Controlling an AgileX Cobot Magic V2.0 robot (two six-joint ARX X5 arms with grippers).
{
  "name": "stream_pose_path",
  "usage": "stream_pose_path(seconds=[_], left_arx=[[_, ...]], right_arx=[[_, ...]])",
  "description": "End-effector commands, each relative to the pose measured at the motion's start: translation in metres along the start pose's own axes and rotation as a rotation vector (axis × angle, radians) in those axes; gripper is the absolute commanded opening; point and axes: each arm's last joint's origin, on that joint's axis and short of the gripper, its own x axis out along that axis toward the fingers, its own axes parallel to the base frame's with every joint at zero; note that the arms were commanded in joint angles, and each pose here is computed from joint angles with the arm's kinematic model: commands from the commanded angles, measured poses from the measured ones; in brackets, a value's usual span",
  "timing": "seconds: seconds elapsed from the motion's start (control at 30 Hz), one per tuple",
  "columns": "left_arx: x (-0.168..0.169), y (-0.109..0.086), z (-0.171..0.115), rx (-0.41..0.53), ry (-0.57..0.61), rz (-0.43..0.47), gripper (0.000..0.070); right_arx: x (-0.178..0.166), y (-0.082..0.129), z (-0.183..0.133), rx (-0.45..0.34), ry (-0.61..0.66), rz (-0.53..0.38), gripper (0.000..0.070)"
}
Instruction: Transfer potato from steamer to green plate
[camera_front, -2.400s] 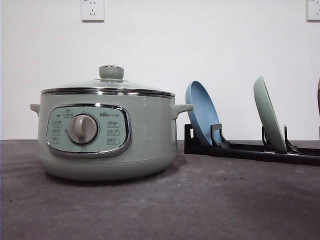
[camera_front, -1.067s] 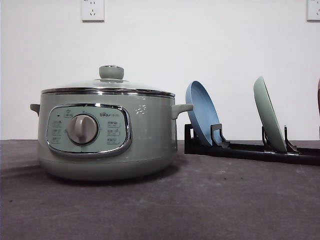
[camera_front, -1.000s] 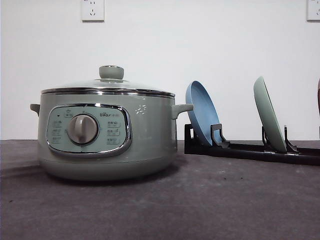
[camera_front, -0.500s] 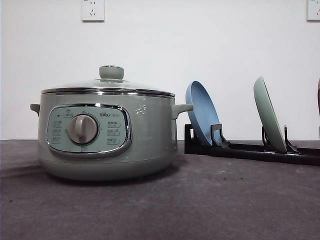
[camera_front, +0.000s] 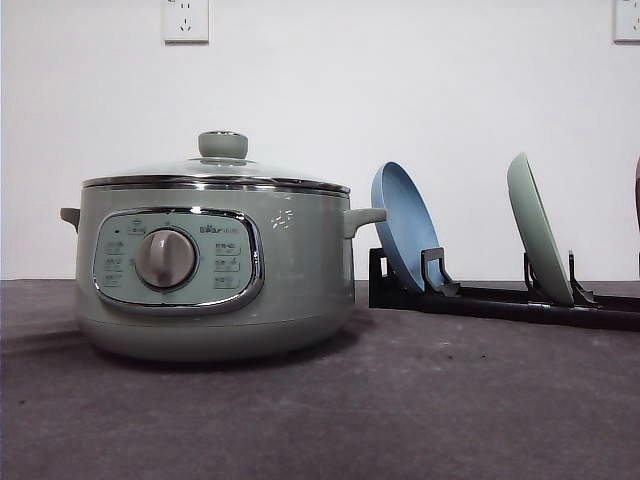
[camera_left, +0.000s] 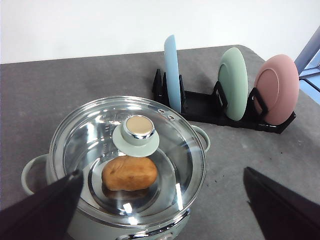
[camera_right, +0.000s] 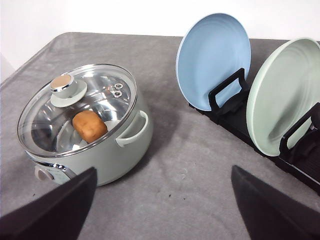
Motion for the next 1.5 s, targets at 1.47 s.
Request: stream_pose_path(seconds=[1.47], left_arx=[[0.016,-0.002,0.004,0.020,0.042,-0.042,0.0676]], right_arx=[[0.234,-0.155,0.074,0.344,0.229,-0.083,0.0529]])
